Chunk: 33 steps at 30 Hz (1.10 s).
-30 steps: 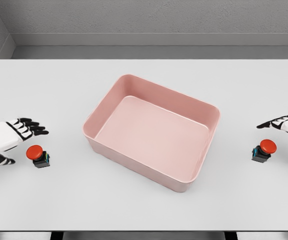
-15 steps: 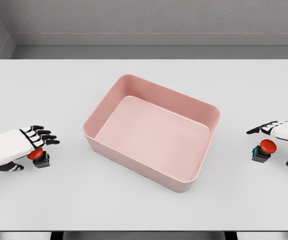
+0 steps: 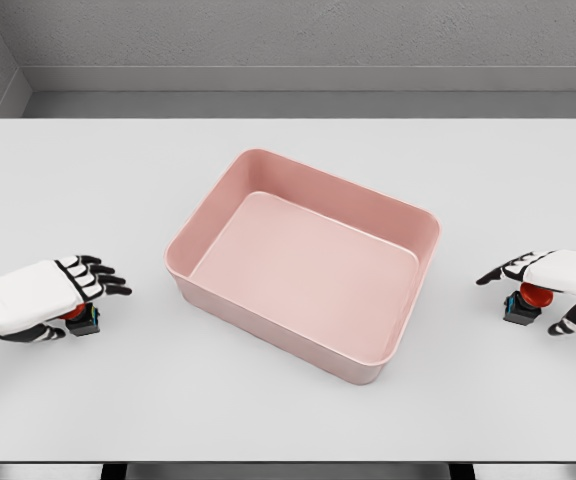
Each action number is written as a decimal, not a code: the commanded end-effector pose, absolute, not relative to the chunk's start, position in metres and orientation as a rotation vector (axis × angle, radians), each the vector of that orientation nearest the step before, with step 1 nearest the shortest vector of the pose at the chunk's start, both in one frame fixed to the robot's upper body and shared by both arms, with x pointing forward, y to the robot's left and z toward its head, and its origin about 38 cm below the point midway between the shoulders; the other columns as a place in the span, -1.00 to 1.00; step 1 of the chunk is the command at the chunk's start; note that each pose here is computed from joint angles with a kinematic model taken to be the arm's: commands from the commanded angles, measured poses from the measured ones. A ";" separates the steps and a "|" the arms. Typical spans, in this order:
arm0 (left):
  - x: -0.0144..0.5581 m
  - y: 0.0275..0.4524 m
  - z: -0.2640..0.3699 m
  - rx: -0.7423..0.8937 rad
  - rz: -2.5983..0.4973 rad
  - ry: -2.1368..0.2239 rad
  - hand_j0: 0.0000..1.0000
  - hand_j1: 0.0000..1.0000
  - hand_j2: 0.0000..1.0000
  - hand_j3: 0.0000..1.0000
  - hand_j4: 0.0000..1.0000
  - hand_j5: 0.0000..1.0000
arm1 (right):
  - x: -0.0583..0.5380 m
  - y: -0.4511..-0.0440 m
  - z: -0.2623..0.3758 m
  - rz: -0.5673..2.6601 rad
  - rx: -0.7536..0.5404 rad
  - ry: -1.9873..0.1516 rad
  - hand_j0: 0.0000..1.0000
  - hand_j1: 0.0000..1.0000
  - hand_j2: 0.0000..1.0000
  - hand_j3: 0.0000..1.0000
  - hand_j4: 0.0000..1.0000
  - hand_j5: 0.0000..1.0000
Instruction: Put the industrial switch in the basket with both arms
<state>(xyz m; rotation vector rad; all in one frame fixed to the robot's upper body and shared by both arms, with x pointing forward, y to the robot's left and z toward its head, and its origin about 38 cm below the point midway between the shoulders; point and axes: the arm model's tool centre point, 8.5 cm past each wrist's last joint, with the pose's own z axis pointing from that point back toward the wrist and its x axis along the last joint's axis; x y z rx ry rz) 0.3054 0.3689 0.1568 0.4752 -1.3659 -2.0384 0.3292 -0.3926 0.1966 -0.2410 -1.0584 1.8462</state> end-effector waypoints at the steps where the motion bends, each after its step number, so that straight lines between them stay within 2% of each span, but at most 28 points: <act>1: 0.304 0.367 0.156 0.463 -2.044 -1.361 0.65 0.65 0.65 0.65 0.65 0.65 | 0.329 -0.393 0.196 1.845 -0.237 -1.058 0.60 0.60 0.60 0.60 0.60 0.60; 3: 0.303 0.365 0.154 0.454 -2.055 -1.355 0.55 0.55 0.55 0.55 0.55 0.55 | 0.329 -0.393 0.196 1.846 -0.236 -1.059 0.50 0.50 0.50 0.50 0.50 0.50; 5: 0.303 0.362 0.152 0.436 -2.074 -1.339 0.42 0.42 0.42 0.42 0.42 0.42 | 0.328 -0.392 0.196 1.851 -0.234 -1.063 0.24 0.24 0.24 0.24 0.24 0.24; 8: 0.304 0.362 0.152 0.436 -2.078 -1.336 0.32 0.32 0.32 0.32 0.32 0.32 | 0.328 -0.392 0.196 1.851 -0.234 -1.063 0.14 0.14 0.14 0.14 0.14 0.14; 11: 0.304 0.362 0.153 0.440 -2.079 -1.337 0.20 0.20 0.20 0.20 0.20 0.20 | 0.328 -0.392 0.194 1.850 -0.227 -1.056 0.13 0.13 0.13 0.13 0.13 0.13; 15: 0.304 0.363 0.154 0.441 -2.082 -1.334 0.04 0.04 0.04 0.04 0.04 0.04 | 0.327 -0.392 0.194 1.852 -0.227 -1.053 -0.02 -0.02 -0.02 -0.02 -0.02 -0.02; 24: 0.304 0.363 0.152 0.426 -2.095 -1.309 -0.43 -0.43 -0.43 -0.43 -0.43 -0.43 | 0.328 -0.392 0.195 1.853 -0.230 -1.053 -0.07 -0.07 -0.07 -0.07 -0.07 -0.07; 33: 0.320 0.364 0.177 0.480 -2.070 -1.370 -0.44 -0.44 -0.44 -0.44 -0.44 -0.44 | 0.332 -0.393 0.204 1.859 -0.259 -1.064 -0.07 -0.07 -0.07 -0.07 -0.07 -0.07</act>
